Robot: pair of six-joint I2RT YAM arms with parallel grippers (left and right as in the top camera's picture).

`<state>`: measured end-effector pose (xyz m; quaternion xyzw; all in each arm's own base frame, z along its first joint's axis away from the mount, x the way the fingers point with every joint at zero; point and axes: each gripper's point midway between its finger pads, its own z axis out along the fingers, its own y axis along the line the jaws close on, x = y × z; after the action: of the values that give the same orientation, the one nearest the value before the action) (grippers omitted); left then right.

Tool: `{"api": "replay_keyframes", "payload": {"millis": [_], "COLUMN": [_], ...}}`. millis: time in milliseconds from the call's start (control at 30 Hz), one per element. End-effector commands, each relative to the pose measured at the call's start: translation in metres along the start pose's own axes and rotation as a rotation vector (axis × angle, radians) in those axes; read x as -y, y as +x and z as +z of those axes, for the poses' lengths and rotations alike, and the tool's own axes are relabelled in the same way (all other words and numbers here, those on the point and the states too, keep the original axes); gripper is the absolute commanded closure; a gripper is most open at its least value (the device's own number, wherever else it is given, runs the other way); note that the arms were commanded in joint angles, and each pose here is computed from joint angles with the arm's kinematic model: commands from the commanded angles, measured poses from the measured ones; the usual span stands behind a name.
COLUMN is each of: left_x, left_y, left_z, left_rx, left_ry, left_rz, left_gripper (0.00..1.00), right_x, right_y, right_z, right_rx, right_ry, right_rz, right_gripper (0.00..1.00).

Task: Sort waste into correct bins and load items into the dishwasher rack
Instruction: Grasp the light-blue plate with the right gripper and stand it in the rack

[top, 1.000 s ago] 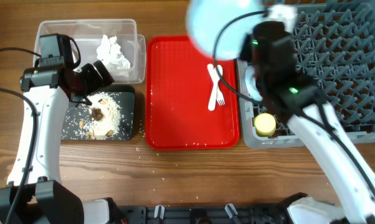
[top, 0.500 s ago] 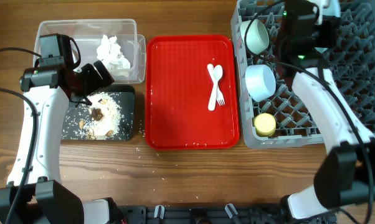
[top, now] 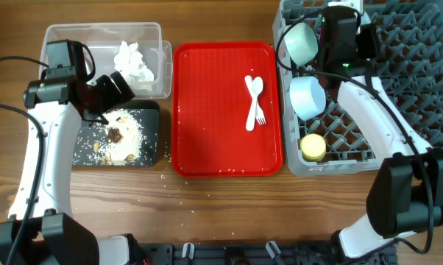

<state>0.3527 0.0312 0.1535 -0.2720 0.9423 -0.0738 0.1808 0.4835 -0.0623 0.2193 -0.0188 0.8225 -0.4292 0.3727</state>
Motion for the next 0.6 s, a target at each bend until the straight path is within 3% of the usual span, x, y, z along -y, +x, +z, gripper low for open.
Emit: {"api": "replay_keyframes", "payload": {"millis": [0, 100, 200, 233, 267, 333, 400, 467, 567], "left_x": [-0.001, -0.001, -0.001, -0.001, -0.001, -0.001, -0.001, -0.001, -0.001], "left_y": [-0.004, -0.004, -0.004, -0.004, -0.004, -0.004, -0.004, -0.004, -0.004], "left_z": [-0.003, -0.003, -0.003, -0.003, -0.003, -0.003, -0.003, -0.003, -0.003], "left_rx": [0.014, 0.014, 0.014, 0.014, 0.014, 0.014, 0.014, 0.014, 0.014], "left_ry": [-0.002, -0.002, -0.002, -0.002, -0.002, -0.002, -0.002, -0.002, -0.002], "left_rz": [0.000, 0.000, 0.000, 0.000, 0.000, 0.000, 0.000, 0.000, 0.000], "left_gripper": [0.00, 0.00, 0.00, 0.00, 0.00, 0.00, 0.00, 0.00, 0.00], "right_x": [-0.012, -0.007, -0.013, -0.026, -0.065, -0.105, -0.121, -0.140, -0.178], "right_y": [-0.001, -0.009, -0.027, -0.030, -0.035, -0.049, -0.059, -0.058, -0.023], "right_z": [0.000, -0.014, -0.076, -0.097, -0.156, -0.247, -0.288, -0.298, -0.264], "right_rx": [0.002, 0.023, 0.088, 0.110, 0.163, 0.238, 0.231, 0.153, -0.115], "right_ry": [-0.044, -0.056, -0.197, -0.301, -0.613, -1.057, -1.288, -1.401, -1.297], "right_rz": [0.116, 0.196, 0.220, 0.198, 0.161, 0.207, 0.297, 0.344, 0.394], "right_gripper": [0.00, 0.00, 0.00, 0.00, 0.00, 0.00, 0.00, 0.00, 0.01]}}
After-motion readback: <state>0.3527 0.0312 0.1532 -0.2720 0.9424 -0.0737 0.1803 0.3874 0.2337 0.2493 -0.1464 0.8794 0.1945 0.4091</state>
